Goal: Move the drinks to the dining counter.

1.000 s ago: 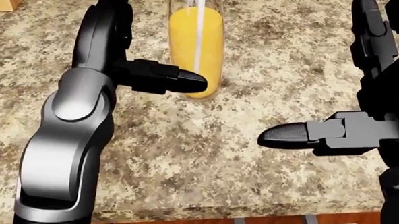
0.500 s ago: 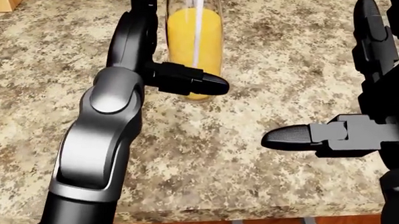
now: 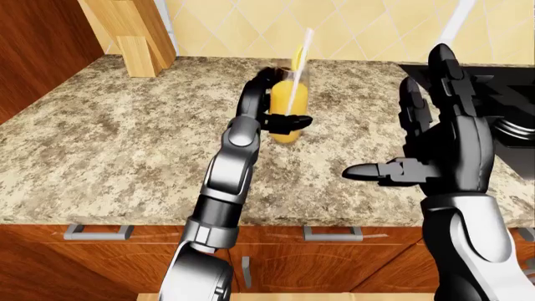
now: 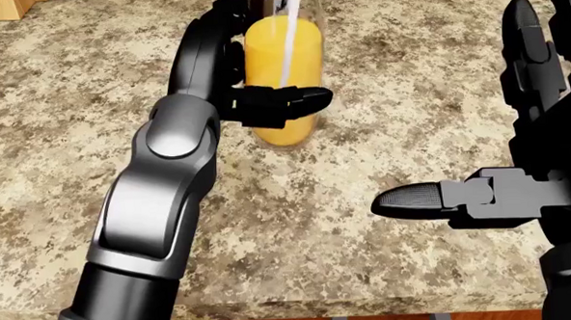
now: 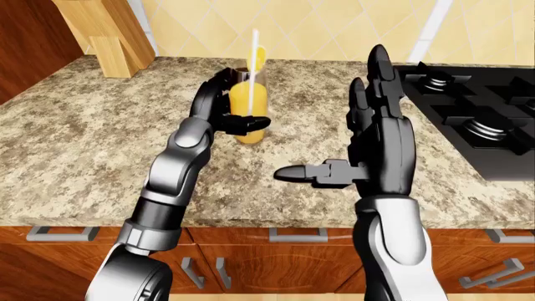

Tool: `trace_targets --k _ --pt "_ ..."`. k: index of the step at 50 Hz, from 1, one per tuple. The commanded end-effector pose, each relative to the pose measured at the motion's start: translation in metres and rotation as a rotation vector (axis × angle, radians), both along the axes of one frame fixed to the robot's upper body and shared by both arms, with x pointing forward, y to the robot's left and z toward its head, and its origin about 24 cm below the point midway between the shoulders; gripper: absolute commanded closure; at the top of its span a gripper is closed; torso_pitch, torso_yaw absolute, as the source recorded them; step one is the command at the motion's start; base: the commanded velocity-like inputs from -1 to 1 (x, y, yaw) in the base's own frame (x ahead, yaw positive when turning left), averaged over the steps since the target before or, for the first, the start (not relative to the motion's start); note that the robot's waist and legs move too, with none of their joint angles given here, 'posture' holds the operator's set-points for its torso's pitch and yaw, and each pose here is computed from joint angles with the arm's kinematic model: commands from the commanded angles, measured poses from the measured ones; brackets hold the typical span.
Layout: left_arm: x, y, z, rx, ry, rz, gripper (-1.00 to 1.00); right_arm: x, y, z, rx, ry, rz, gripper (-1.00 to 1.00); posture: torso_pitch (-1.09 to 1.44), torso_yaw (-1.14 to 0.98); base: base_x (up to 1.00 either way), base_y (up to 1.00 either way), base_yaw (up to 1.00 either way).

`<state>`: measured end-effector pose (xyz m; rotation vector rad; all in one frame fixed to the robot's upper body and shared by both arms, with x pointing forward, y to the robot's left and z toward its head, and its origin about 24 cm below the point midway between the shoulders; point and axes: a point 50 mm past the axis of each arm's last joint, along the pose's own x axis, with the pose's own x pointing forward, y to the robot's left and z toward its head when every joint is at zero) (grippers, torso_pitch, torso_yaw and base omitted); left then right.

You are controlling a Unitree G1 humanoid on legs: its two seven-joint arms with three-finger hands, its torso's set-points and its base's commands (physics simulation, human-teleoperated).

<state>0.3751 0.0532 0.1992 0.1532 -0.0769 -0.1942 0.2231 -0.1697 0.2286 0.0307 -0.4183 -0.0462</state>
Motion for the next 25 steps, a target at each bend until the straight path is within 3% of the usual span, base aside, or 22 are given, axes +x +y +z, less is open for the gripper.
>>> trace_targets --k 1,3,11,13,25 --pt "-0.003 -0.004 0.024 -0.017 -0.105 -0.015 -0.09 -0.005 0.001 0.01 -0.008 -0.074 0.001 -1.0 0.0 0.0 0.0 0.0 0.0" --pt "-0.003 -0.003 0.024 -0.017 -0.105 -0.013 0.18 -0.005 0.0 0.01 -0.007 -0.074 0.0 -1.0 0.0 0.0 0.0 0.0 0.0" --pt "-0.006 -0.003 0.025 -0.017 -0.108 -0.016 0.62 -0.005 0.0 0.01 -0.008 -0.075 0.0 -1.0 0.0 0.0 0.0 0.0 0.0" --pt "-0.008 -0.004 0.026 -0.018 -0.109 -0.022 1.0 -0.005 0.0 0.01 -0.008 -0.075 -0.001 -1.0 0.0 0.0 0.0 0.0 0.0" --pt "-0.038 -0.004 0.061 -0.026 -0.17 -0.049 1.0 -0.007 -0.001 0.015 -0.004 -0.081 0.0 -1.0 0.0 0.0 0.0 0.0 0.0"
